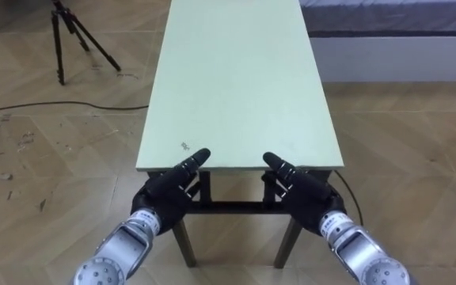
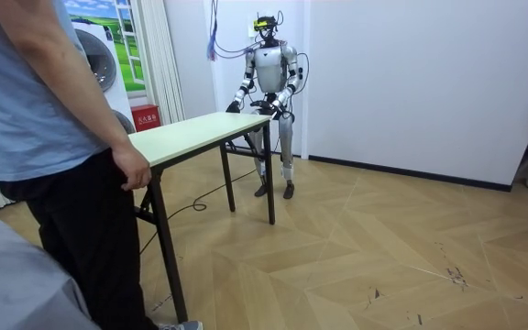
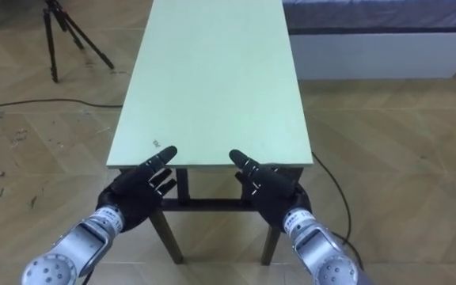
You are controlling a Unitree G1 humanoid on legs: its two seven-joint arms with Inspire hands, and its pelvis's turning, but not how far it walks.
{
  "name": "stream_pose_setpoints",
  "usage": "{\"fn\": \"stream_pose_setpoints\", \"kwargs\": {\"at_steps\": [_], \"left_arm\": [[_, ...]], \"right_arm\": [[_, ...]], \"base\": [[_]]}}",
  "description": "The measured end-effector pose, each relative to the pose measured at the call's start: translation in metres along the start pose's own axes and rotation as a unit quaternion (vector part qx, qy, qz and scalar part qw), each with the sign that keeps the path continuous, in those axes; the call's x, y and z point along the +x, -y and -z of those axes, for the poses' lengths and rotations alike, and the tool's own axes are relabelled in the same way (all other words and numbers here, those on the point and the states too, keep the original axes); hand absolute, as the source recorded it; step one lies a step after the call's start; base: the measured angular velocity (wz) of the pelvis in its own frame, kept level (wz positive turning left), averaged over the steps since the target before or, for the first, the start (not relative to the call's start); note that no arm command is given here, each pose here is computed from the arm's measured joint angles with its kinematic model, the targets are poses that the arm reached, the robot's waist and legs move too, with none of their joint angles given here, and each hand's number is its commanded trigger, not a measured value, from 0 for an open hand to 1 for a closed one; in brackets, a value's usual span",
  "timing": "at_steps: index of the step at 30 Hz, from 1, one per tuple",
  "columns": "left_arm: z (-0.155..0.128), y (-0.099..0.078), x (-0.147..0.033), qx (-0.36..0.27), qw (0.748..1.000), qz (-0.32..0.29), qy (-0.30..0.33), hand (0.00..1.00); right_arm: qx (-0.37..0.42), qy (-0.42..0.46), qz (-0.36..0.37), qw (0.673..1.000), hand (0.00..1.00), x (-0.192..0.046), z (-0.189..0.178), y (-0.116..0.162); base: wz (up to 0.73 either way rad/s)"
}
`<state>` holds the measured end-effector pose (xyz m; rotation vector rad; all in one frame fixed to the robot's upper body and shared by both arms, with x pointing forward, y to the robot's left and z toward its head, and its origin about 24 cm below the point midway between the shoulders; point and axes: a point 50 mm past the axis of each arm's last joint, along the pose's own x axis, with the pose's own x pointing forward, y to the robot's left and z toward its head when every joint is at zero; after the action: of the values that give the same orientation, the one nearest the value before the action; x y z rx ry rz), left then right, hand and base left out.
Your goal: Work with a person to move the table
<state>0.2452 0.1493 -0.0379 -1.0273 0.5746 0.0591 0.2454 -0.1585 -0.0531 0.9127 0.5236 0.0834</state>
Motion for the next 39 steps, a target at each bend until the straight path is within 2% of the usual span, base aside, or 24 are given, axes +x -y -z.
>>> {"fn": "stream_pose_setpoints", "kwargs": {"at_steps": [5, 7, 12, 15, 21, 29, 30, 31, 32, 33, 39], "left_arm": [[-0.002, 0.004, 0.0, -0.042, 0.999, -0.012, 0.0, 0.0], [-0.007, 0.007, -0.001, -0.096, 0.995, -0.018, 0.005, 0.0], [-0.012, 0.014, 0.003, -0.177, 0.983, -0.039, 0.034, 0.0], [-0.011, 0.018, 0.005, -0.211, 0.976, -0.042, 0.042, 0.0], [-0.012, 0.022, 0.007, -0.24, 0.968, -0.053, 0.047, 0.0], [-0.012, 0.025, 0.009, -0.269, 0.959, -0.06, 0.063, 0.01], [-0.012, 0.025, 0.009, -0.273, 0.958, -0.061, 0.065, 0.51], [-0.012, 0.026, 0.009, -0.279, 0.956, -0.063, 0.066, 0.59], [-0.012, 0.026, 0.009, -0.283, 0.955, -0.064, 0.066, 0.77], [-0.012, 0.027, 0.009, -0.283, 0.955, -0.065, 0.066, 1.0], [-0.01, 0.027, 0.01, -0.287, 0.953, -0.072, 0.065, 1.0]], "right_arm": [[0.087, 0.014, 0.002, 0.996, 0.0, 0.001, 0.0, -0.003], [0.14, 0.025, 0.006, 0.99, 0.0, 0.003, 0.001, -0.008], [0.231, 0.034, 0.011, 0.972, 0.0, 0.01, 0.005, -0.019], [0.244, 0.043, 0.02, 0.969, 0.0, 0.011, 0.006, -0.022], [0.28, 0.053, 0.029, 0.958, 0.0, 0.013, 0.005, -0.028], [0.291, 0.056, 0.036, 0.954, 0.0, 0.014, 0.004, -0.037], [0.292, 0.056, 0.037, 0.954, 0.0, 0.014, 0.004, -0.038], [0.292, 0.056, 0.037, 0.954, 0.32, 0.014, 0.004, -0.038], [0.292, 0.056, 0.037, 0.954, 0.75, 0.014, 0.004, -0.038], [0.292, 0.057, 0.038, 0.954, 1.0, 0.014, 0.004, -0.038], [0.293, 0.058, 0.047, 0.953, 1.0, 0.014, 0.003, -0.04]], "base": [[-0.01], [-0.08], [0.0], [0.0], [0.0], [-0.02], [0.0], [0.0], [0.0], [0.0], [0.0]]}}
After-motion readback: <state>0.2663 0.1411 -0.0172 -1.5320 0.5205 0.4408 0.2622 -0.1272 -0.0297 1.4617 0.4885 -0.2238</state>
